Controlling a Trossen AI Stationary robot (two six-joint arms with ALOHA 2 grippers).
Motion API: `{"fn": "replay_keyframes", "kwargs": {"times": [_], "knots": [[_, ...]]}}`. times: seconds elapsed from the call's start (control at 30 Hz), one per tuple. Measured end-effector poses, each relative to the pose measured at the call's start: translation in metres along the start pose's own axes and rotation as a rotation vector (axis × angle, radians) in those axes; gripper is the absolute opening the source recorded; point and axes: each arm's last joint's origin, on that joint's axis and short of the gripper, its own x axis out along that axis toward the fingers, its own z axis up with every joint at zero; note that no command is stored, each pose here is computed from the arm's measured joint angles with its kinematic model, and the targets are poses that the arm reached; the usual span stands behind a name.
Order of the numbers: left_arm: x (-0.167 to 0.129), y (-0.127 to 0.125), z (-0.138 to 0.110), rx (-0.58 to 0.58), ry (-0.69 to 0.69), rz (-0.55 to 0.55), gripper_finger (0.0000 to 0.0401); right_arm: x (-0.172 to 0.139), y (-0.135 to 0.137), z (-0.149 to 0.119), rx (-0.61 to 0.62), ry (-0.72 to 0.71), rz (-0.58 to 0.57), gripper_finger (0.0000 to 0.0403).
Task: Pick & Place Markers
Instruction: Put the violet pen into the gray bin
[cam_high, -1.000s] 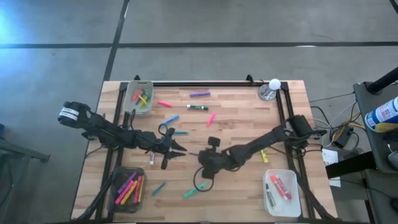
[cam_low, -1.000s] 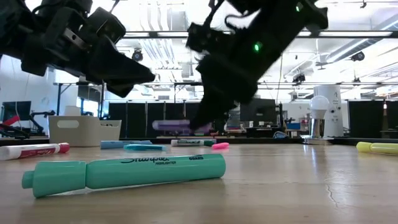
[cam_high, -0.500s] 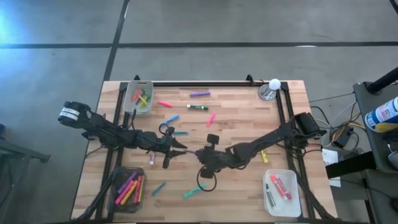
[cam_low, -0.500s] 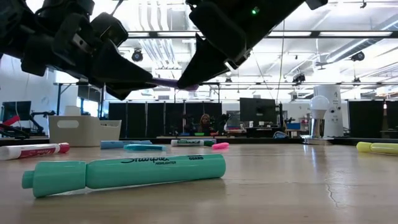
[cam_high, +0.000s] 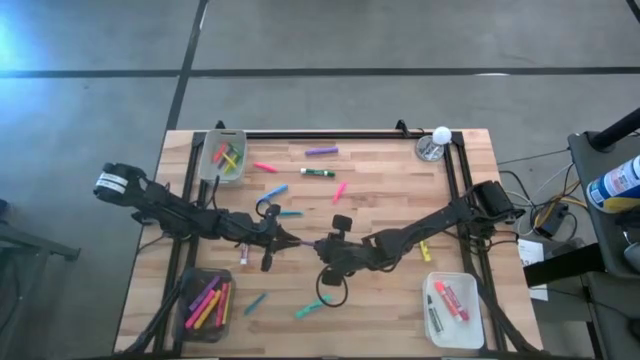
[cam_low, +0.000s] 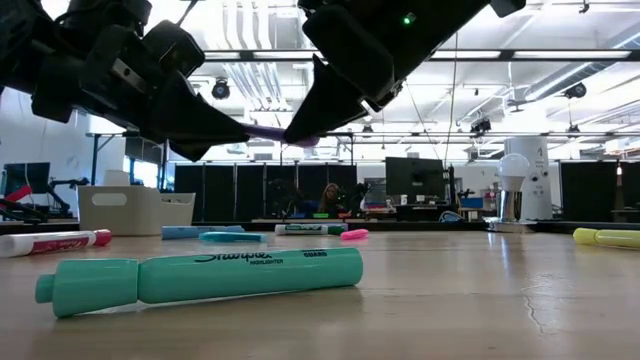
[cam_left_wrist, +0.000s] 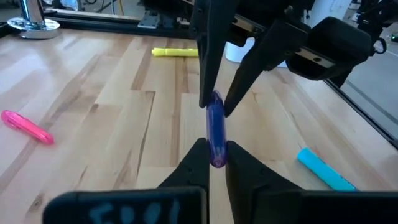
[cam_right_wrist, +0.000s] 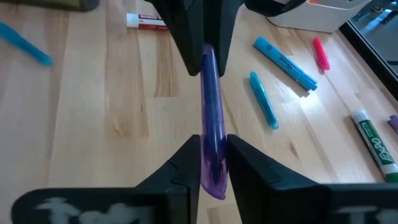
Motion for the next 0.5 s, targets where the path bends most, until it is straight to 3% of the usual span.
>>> {"fn": "replay_keyframes", "kwargs": {"times": [0.17, 0.33, 0.4, 0.5], "knots": [[-0.001, 0.000, 0.003, -0.006, -0.016, 0.021, 0.0026, 0.000, 0.000, 0.000, 0.002, -0.002, -0.002, 0.0100], [-0.013, 0.004, 0.016, -0.016, -0.032, 0.103, 0.0024, 0.000, -0.002, -0.002, 0.024, 0.002, -0.074, 0.0132], [-0.021, 0.008, 0.024, -0.010, 0.004, 0.185, 0.0023, 0.000, -0.004, -0.004, 0.030, 0.023, -0.097, 0.0144], [-0.039, 0.020, 0.039, -0.017, 0.077, 0.489, 0.0024, -0.001, -0.003, -0.009, 0.034, 0.053, -0.090, 0.0157]]}}
